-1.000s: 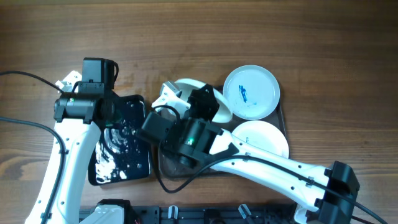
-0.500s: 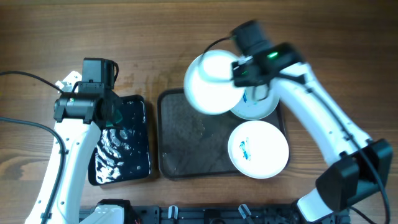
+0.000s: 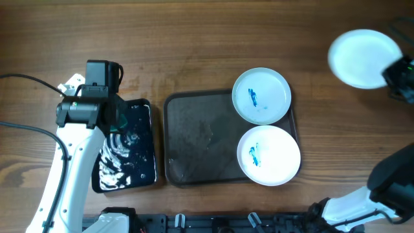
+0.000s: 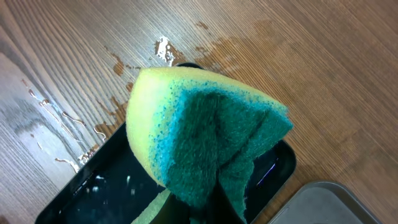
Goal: Clean dirty plates on tray and stack at the side
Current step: 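Carry the white plate with the right gripper to the right side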
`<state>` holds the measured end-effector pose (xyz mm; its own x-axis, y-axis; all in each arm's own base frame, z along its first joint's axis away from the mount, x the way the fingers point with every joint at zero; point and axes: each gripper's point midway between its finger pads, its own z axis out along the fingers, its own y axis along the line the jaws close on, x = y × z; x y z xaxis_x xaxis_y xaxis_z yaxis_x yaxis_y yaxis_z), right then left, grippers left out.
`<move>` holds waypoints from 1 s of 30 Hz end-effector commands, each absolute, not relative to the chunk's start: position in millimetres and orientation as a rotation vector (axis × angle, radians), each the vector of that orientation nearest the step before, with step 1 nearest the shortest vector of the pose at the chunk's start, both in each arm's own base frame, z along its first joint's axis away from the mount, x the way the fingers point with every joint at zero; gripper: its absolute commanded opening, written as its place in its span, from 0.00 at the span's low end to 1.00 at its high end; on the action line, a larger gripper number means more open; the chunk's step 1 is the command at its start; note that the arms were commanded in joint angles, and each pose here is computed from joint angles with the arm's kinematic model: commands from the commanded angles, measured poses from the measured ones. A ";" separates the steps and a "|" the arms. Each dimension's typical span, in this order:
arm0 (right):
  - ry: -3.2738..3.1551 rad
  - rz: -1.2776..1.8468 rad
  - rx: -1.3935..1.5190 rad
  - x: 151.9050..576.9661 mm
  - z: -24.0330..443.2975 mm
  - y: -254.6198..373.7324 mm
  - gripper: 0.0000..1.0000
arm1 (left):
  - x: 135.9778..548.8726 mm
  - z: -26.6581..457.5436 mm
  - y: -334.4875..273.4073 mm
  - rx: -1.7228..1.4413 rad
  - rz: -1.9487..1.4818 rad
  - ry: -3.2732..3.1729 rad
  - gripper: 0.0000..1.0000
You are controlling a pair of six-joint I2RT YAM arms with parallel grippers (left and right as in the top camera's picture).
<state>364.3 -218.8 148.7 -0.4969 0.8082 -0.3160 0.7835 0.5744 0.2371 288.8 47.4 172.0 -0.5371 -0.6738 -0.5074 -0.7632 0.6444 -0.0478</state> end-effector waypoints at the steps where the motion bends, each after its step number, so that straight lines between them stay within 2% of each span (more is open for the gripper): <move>1: 2.430 0.072 1.397 361.6 120.5 -232.6 0.05 | 293.7 179.4 50.5 -1.108 0.253 2.357 0.04; 9: 2.582 -0.020 1.539 346.4 43.7 -238.8 0.04 | 293.3 179.1 50.5 -1.108 0.254 2.360 0.04; 13: 2.636 -0.019 1.570 338.7 21.4 -234.2 0.05 | 292.8 179.0 50.5 -1.108 0.256 2.361 0.04; 14: 2.651 -0.019 1.574 336.0 19.1 -232.5 0.17 | 292.6 178.9 50.6 -1.108 0.257 2.362 0.04; 15: 2.676 -0.018 1.562 332.9 18.7 -230.3 0.37 | 292.4 178.8 50.6 -1.108 0.257 2.363 0.04; 17: 2.717 -0.019 1.500 331.8 18.8 -229.7 0.50 | 291.8 178.5 50.6 -1.108 0.259 2.365 0.04; 21: 2.731 -0.019 1.485 329.1 24.7 -227.1 0.49 | 291.8 178.5 50.6 -1.108 0.259 2.365 0.04; 25: 2.659 0.004 1.389 343.6 66.5 -218.2 0.47 | 291.9 178.6 50.6 -1.109 0.259 2.365 0.04; 28: 2.638 0.275 1.095 375.3 115.0 -164.5 0.48 | 291.9 178.6 50.5 -1.109 0.258 2.365 0.04; 30: 2.681 0.366 0.817 391.7 132.6 -119.8 0.45 | 292.0 178.6 50.5 -1.109 0.258 2.364 0.04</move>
